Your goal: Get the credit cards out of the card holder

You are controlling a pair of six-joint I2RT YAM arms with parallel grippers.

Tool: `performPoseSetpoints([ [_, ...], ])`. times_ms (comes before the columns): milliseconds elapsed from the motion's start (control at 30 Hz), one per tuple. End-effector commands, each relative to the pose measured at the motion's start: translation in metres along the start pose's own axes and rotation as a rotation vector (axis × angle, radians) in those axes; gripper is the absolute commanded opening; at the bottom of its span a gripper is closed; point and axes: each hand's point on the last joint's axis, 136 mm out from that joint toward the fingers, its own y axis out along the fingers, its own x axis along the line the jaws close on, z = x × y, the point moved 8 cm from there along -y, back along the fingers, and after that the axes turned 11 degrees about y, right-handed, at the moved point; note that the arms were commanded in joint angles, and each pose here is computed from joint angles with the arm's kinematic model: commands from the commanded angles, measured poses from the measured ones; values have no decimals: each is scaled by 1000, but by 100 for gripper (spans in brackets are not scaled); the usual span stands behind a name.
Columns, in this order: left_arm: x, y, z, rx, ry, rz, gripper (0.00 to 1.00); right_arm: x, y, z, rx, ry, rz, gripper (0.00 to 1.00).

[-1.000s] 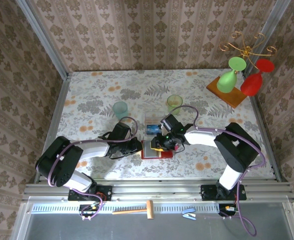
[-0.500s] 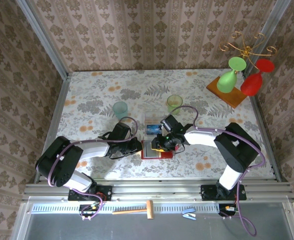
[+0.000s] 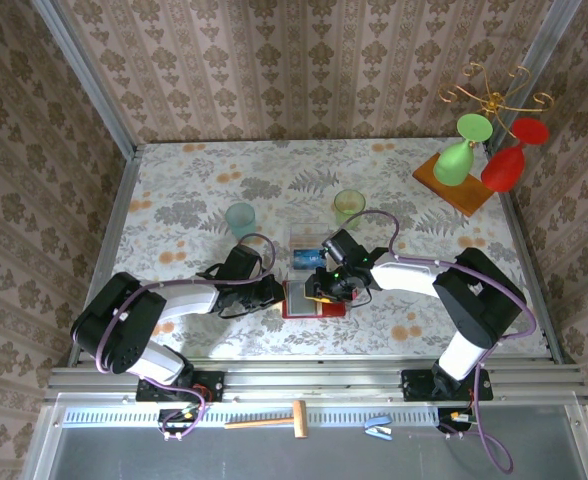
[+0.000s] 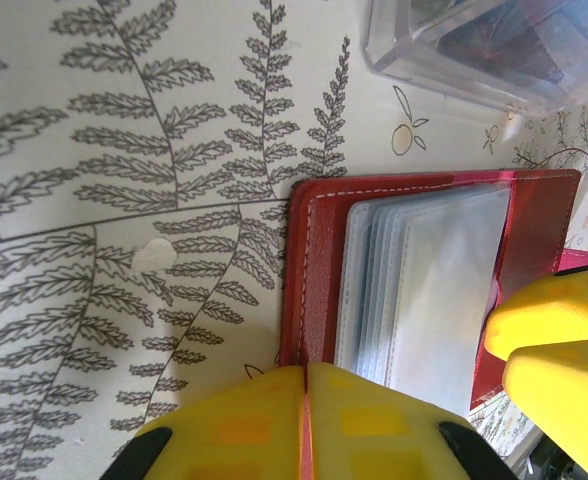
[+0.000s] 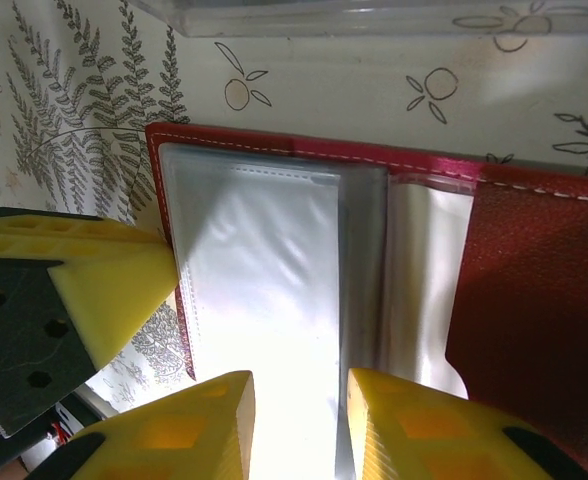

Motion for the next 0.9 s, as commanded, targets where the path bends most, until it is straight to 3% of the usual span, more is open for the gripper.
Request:
performPoseSetpoints([
  [0,11,3,11,49,-34,-50,12,-7,-6,3,-16,-6,26,32],
  [400,11,3,10,47,-36,-51,11,5,-5,-1,-5,-12,-67,24],
  [633,11,3,10,51,-34,-51,11,7,6,-4,22,8,-101,27],
  [867,12,4,11,55,-37,-54,11,-3,10,-4,23,21,-32,30],
])
